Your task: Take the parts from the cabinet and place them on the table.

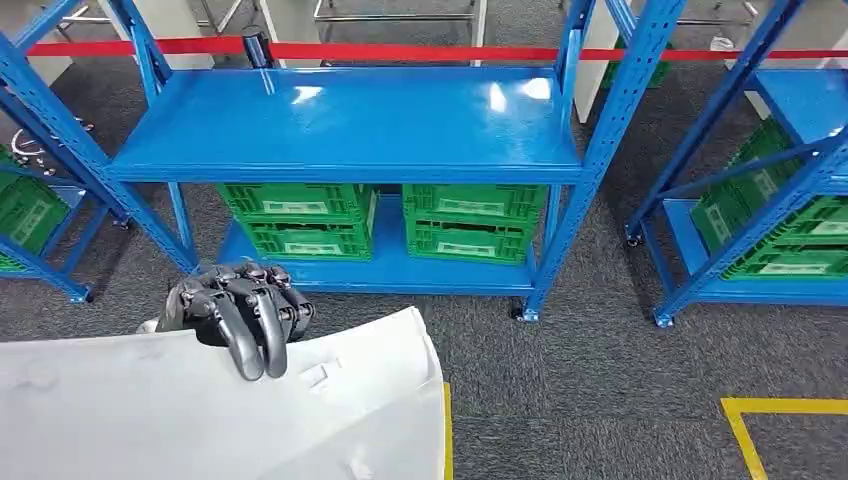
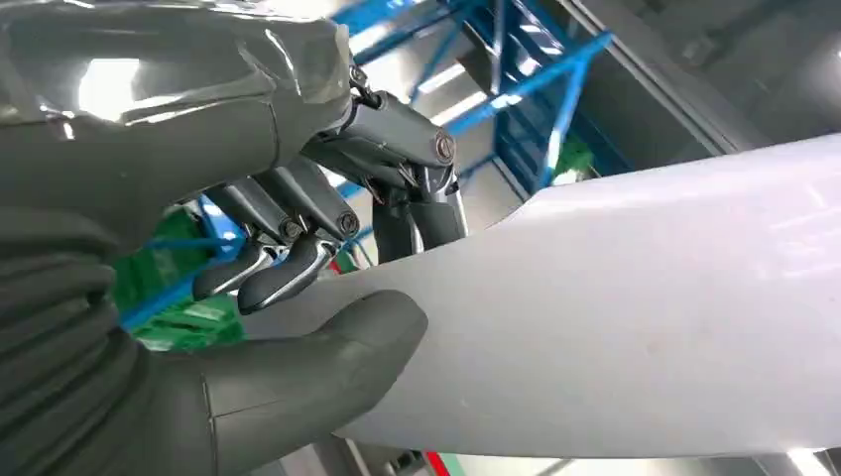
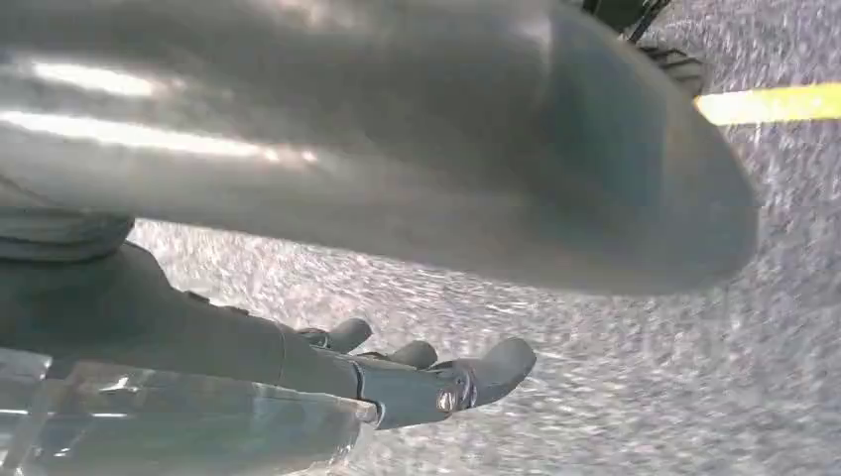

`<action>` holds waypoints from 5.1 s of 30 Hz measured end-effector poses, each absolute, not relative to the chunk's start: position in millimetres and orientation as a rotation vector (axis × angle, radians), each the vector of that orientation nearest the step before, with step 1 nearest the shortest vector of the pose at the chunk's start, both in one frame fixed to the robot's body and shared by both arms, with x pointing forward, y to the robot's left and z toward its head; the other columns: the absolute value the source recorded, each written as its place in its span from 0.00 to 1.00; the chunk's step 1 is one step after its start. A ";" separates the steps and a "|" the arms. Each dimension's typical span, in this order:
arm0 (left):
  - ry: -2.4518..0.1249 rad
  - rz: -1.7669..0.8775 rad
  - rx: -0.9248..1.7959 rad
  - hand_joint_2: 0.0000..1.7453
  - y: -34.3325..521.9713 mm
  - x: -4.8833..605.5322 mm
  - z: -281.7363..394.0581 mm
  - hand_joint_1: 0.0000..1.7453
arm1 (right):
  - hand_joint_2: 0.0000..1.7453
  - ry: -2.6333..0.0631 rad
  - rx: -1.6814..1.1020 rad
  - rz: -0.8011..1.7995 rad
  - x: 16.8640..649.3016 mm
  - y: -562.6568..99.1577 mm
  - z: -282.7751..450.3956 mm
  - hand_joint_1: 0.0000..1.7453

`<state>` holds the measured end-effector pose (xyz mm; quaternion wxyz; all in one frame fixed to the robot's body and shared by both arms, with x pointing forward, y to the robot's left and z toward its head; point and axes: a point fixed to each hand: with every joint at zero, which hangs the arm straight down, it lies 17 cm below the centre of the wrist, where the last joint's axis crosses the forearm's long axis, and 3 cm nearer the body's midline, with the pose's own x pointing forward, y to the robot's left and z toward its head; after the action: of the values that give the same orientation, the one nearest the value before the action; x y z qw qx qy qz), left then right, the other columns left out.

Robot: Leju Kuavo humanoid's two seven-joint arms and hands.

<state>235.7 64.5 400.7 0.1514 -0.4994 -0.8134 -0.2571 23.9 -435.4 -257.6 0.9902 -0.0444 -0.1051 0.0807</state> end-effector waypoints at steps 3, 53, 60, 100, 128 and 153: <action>-2.334 -0.755 -1.431 1.00 62.0 237.5 405.8 1.00 | 0.00 -0.196 -0.081 0.157 16.5 -437.1 -257.0 0.00; -2.284 -0.791 -1.452 1.00 52.1 231.9 401.2 1.00 | 0.00 -0.388 0.070 -0.034 52.5 -418.5 -240.4 0.00; -2.278 -0.791 -1.450 1.00 51.3 233.6 399.7 1.00 | 0.00 -0.382 0.077 -0.034 50.8 -416.6 -240.7 0.00; -2.207 -0.866 -1.476 1.00 35.1 228.6 393.2 1.00 | 0.00 -0.336 0.104 -0.114 53.3 -401.5 -245.7 0.00; -2.182 -0.878 -1.452 1.00 34.4 234.9 383.4 1.00 | 0.00 -0.444 0.145 -0.371 87.4 -385.0 -241.0 0.00; -2.158 -0.865 -1.444 1.00 36.7 237.2 373.5 1.00 | 0.00 -0.469 0.204 -0.303 82.1 -370.1 -236.4 0.00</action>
<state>237.2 36.7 373.5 0.2011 -0.5167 -0.7725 -0.3096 82.1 -370.1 -236.4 0.9562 0.1007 -0.2311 -0.1491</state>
